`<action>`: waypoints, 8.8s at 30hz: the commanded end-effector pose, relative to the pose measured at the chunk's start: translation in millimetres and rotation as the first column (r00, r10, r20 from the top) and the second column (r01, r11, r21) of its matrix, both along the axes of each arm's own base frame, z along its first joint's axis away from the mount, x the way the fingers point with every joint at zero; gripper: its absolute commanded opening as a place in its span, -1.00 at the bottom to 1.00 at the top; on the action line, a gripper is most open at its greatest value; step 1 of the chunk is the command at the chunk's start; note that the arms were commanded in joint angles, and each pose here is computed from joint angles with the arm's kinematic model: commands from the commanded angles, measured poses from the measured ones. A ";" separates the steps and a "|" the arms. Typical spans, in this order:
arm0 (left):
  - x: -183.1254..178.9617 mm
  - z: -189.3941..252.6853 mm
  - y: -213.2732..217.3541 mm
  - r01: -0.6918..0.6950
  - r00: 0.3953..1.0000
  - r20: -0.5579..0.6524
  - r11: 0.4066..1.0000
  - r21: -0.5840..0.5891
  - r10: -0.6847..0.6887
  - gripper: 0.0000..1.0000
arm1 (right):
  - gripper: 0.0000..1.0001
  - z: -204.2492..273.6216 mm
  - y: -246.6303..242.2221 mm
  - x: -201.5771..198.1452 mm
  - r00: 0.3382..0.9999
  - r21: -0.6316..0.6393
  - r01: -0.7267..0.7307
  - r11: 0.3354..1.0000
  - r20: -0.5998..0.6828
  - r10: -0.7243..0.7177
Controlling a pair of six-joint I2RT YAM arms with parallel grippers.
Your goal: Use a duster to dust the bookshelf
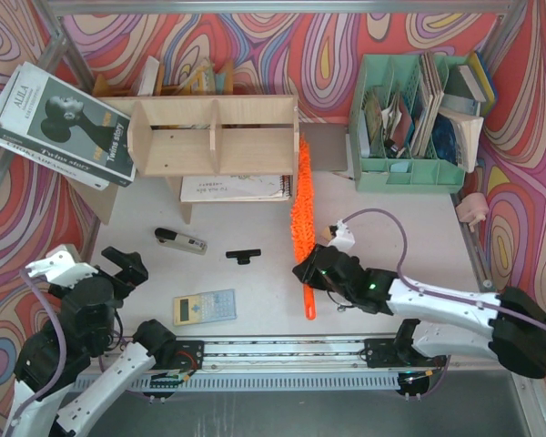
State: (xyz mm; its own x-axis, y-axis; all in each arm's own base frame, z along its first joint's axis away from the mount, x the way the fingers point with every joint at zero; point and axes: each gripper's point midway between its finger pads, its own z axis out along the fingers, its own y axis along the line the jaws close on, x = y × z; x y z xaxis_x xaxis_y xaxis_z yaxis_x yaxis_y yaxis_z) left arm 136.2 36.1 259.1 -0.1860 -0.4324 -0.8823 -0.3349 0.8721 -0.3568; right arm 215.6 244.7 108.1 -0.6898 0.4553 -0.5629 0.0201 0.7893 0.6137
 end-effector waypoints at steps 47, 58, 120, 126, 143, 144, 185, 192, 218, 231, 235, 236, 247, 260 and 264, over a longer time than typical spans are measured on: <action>1.8 -3.2 2.1 -0.018 1.000 -0.001 1.000 0.012 0.018 0.97 | -1.00 95.3 2.6 16.1 0.945 0.018 -0.029 0.999 0.327 0.021; 2.6 -3.4 1.6 -0.017 1.000 -0.006 1.000 0.017 0.017 0.97 | -1.00 -1.4 7.0 -2.6 0.993 -0.054 -0.059 0.997 0.099 0.064; 1.4 -4.3 7.4 -0.052 0.999 -0.010 0.998 0.024 0.052 0.97 | -1.00 217.5 -45.4 -44.0 0.810 0.056 -0.216 0.975 0.567 0.147; 2.2 -4.7 6.6 -0.051 0.999 -0.017 0.998 0.030 0.051 0.97 | -1.00 227.9 -34.0 -27.5 0.800 0.066 -0.174 0.983 0.591 0.102; 2.3 -4.4 4.9 -0.040 0.999 -0.014 0.999 0.025 0.040 0.97 | -1.00 287.2 32.6 -32.0 0.658 0.043 -0.050 0.998 0.753 0.000; 2.0 -3.9 5.1 -0.039 0.999 -0.012 0.999 0.023 0.040 0.97 | -1.00 290.2 33.8 -36.2 0.656 0.046 -0.039 0.998 0.755 -0.009; -1.0 -2.0 5.5 -0.026 0.999 0.024 1.000 -0.007 0.026 0.97 | -1.00 48.3 10.2 -170.8 0.959 -0.162 -0.105 0.981 0.245 0.143; 0.6 -2.5 4.2 -0.025 1.000 0.013 1.000 0.002 0.025 0.97 | -1.00 14.5 -5.6 -175.6 0.970 -0.253 -0.122 0.960 0.176 0.170; 2.5 -4.1 3.0 -0.027 1.000 -0.006 0.999 0.018 0.027 0.97 | -1.00 38.2 2.3 -205.2 0.883 -0.325 -0.171 0.930 0.367 0.291; 4.4 -4.5 1.2 -0.023 1.000 -0.015 0.999 0.028 0.023 0.97 | -1.00 35.7 8.1 -183.4 0.894 -0.289 -0.128 0.949 0.380 0.237; 5.2 -4.6 0.2 -0.019 1.000 -0.021 0.999 0.033 0.019 0.97 | -1.00 36.7 15.4 -173.9 0.896 -0.273 -0.133 0.953 0.378 0.233; 5.4 -4.7 0.1 -0.019 1.000 -0.023 0.999 0.035 0.020 0.97 | -1.00 36.5 15.0 -170.0 0.894 -0.275 -0.133 0.952 0.381 0.235; 6.9 -5.8 -1.0 -0.018 0.999 -0.036 0.999 0.047 0.020 0.97 | -1.00 46.3 32.7 -135.7 0.898 -0.225 -0.118 0.967 0.392 0.201; 6.2 -5.3 -1.1 -0.016 0.999 -0.028 0.999 0.038 0.017 0.97 | -1.00 54.6 44.8 -90.0 0.912 -0.203 -0.060 0.977 0.386 0.136; 5.9 -5.1 -1.1 -0.014 1.000 -0.026 0.999 0.035 0.015 0.97 | -1.00 61.8 64.4 -78.7 0.908 -0.196 -0.089 0.977 0.387 0.161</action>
